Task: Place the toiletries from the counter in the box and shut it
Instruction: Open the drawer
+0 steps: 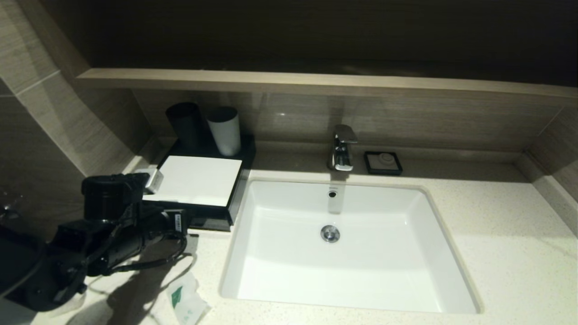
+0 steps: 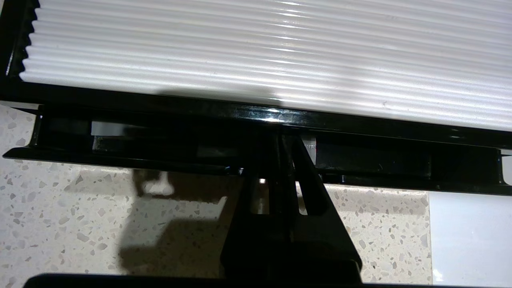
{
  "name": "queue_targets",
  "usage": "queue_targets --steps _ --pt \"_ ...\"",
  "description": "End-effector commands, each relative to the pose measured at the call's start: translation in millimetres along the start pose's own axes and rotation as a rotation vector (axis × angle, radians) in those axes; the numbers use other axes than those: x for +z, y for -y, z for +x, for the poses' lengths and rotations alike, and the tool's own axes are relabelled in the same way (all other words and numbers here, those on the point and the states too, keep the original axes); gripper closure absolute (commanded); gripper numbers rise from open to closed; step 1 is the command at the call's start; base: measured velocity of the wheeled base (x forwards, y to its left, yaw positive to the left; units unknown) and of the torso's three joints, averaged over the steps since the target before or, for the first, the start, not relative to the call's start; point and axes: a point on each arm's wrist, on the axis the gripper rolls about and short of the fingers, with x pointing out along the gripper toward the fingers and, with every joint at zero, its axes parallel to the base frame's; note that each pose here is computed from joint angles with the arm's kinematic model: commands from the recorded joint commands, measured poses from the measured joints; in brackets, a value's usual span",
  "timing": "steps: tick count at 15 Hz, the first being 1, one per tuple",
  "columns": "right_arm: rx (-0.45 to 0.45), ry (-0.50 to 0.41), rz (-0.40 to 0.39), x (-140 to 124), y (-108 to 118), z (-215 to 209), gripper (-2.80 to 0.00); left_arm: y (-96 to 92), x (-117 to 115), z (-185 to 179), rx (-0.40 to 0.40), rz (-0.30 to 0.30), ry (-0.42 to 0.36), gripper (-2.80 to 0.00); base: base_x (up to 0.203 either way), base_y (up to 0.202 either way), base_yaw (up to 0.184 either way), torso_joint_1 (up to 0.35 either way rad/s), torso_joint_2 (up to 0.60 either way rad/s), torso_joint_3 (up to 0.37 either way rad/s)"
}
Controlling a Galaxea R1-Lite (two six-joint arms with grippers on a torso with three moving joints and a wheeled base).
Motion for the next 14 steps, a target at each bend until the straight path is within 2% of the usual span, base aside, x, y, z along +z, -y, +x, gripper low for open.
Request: queue_targets --steps 1,14 --pt "0.001 -0.001 0.000 0 0 0 0.00 -0.1 -1 0 0.001 -0.001 -0.002 0.00 0.000 0.000 0.000 0.000 0.00 0.000" --pt "0.000 -0.001 0.000 0 0 0 0.00 -0.9 1 -15 0.005 0.001 -0.042 0.00 0.000 0.000 0.000 0.000 0.00 0.000"
